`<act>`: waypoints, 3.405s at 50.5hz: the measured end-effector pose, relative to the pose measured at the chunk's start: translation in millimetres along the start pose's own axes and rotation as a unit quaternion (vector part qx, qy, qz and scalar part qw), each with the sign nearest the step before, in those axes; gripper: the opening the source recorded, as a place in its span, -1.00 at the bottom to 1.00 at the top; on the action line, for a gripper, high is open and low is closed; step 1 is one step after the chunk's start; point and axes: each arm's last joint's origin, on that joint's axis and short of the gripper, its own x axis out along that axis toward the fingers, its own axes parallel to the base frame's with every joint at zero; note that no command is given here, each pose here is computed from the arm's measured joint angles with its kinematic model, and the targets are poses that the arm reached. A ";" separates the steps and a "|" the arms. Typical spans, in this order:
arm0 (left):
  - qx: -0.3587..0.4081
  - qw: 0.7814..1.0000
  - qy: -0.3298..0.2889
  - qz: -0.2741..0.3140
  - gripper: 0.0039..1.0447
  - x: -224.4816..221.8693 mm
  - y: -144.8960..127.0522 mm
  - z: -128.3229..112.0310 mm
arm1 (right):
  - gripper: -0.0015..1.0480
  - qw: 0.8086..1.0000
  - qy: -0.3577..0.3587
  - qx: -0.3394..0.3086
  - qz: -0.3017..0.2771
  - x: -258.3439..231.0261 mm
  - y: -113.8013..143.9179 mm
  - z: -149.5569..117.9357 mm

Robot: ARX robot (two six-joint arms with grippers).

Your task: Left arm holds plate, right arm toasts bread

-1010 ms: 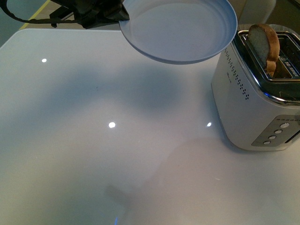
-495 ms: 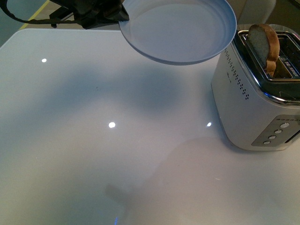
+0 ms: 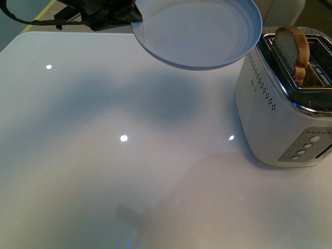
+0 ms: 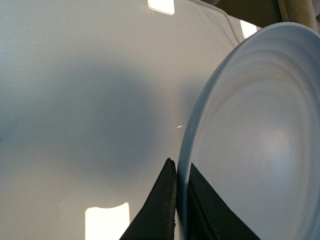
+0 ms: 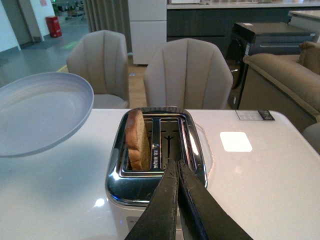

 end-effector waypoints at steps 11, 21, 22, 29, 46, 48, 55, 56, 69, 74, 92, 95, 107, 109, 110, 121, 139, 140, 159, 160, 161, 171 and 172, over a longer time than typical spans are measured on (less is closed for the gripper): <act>0.000 1.000 0.000 0.000 -0.95 0.0 -0.1 -0.1 | -0.97 1.000 0.000 0.000 0.000 -4.1 0.0 -0.2; 0.000 1.000 0.000 0.000 -0.95 0.0 -0.2 -0.1 | -0.97 1.000 0.017 0.000 0.000 -12.5 0.0 -4.6; 0.000 1.000 0.000 0.000 -0.95 0.0 -0.1 -0.1 | -0.97 1.000 0.016 0.000 -0.001 -14.2 0.0 -4.7; 0.001 1.000 -0.001 -0.001 -0.95 -0.2 -0.6 0.2 | -0.97 1.000 0.003 0.000 0.000 -17.0 0.0 -3.1; 0.001 1.000 -0.001 -0.001 -0.95 -0.3 -0.6 0.3 | -0.11 1.000 0.002 0.000 0.000 -17.2 0.0 -3.0; 0.001 1.000 -0.001 -0.001 -0.95 -0.3 -0.6 0.3 | 0.03 1.000 0.002 0.000 0.000 -17.2 0.0 -3.0; 0.001 1.000 -0.001 -0.001 -0.95 -0.3 -0.6 0.3 | 0.46 1.000 0.003 0.000 0.000 -17.2 0.0 -3.0; 0.001 1.000 -0.001 -0.001 -0.95 -0.4 -0.5 0.4 | 0.49 1.000 0.002 0.000 -0.001 -17.2 0.0 -3.0; 0.001 1.000 -0.001 -0.001 -0.95 -0.3 -0.6 0.3 | 0.83 1.000 0.002 0.000 -0.001 -17.2 0.0 -3.0; 0.001 1.000 -0.001 -0.001 -0.95 -0.3 -0.6 0.3 | 0.83 1.000 0.003 0.000 -0.001 -17.2 0.0 -3.0; -0.002 1.000 -0.017 0.024 -0.95 -4.8 9.2 9.2 | 0.83 1.000 0.002 0.000 0.000 -17.2 0.0 -3.0; -0.006 0.999 -0.024 0.032 -0.95 -8.5 17.2 14.5 | 0.83 1.000 0.002 0.000 -0.001 -17.2 0.0 -3.0; -0.037 0.996 -0.050 0.064 -0.95 -27.9 62.0 31.5 | 0.83 1.000 0.002 0.000 0.000 -17.2 0.0 -3.0; -0.045 0.995 -0.056 0.070 -0.95 -32.0 73.2 34.4 | 0.83 1.000 0.002 0.000 0.000 -17.2 0.0 -3.0; -0.048 0.994 -0.058 0.073 -0.95 -33.8 78.0 35.4 | 0.83 1.000 0.003 0.000 -0.001 -17.2 0.0 -3.0; -0.070 0.991 -0.056 0.100 -0.95 -42.1 133.0 26.5 | 0.83 1.000 0.002 0.000 0.000 -17.2 0.0 -3.0; -0.125 0.983 -0.012 0.137 -0.95 -34.0 200.7 -21.0 | 0.83 1.000 0.002 0.000 0.000 -17.2 0.0 -3.0; -0.128 0.982 -0.010 0.137 -0.95 -33.3 202.9 -23.7 | 0.83 1.000 0.002 0.000 0.000 -17.2 0.0 -3.0; -0.146 0.978 0.030 0.148 -0.95 -21.3 232.6 -61.5 | 0.83 1.000 0.002 0.000 0.000 -17.2 0.0 -3.0; -0.146 0.978 0.032 0.147 -0.95 -20.2 234.7 -63.6 | 0.83 1.000 0.002 0.000 -0.001 -17.2 0.0 -3.0; -0.146 0.978 0.033 0.147 -0.95 -19.4 235.8 -65.1 | 0.83 1.000 0.002 0.000 -0.001 -17.2 0.0 -3.0; -0.156 0.976 0.042 0.144 -0.95 -12.8 251.5 -78.5 | 0.83 1.000 0.002 0.000 -0.001 -17.2 0.0 -3.0; -0.158 0.976 0.042 0.144 -0.95 -12.8 252.8 -79.3 | 0.83 1.000 0.002 0.000 -0.001 -17.2 0.0 -3.0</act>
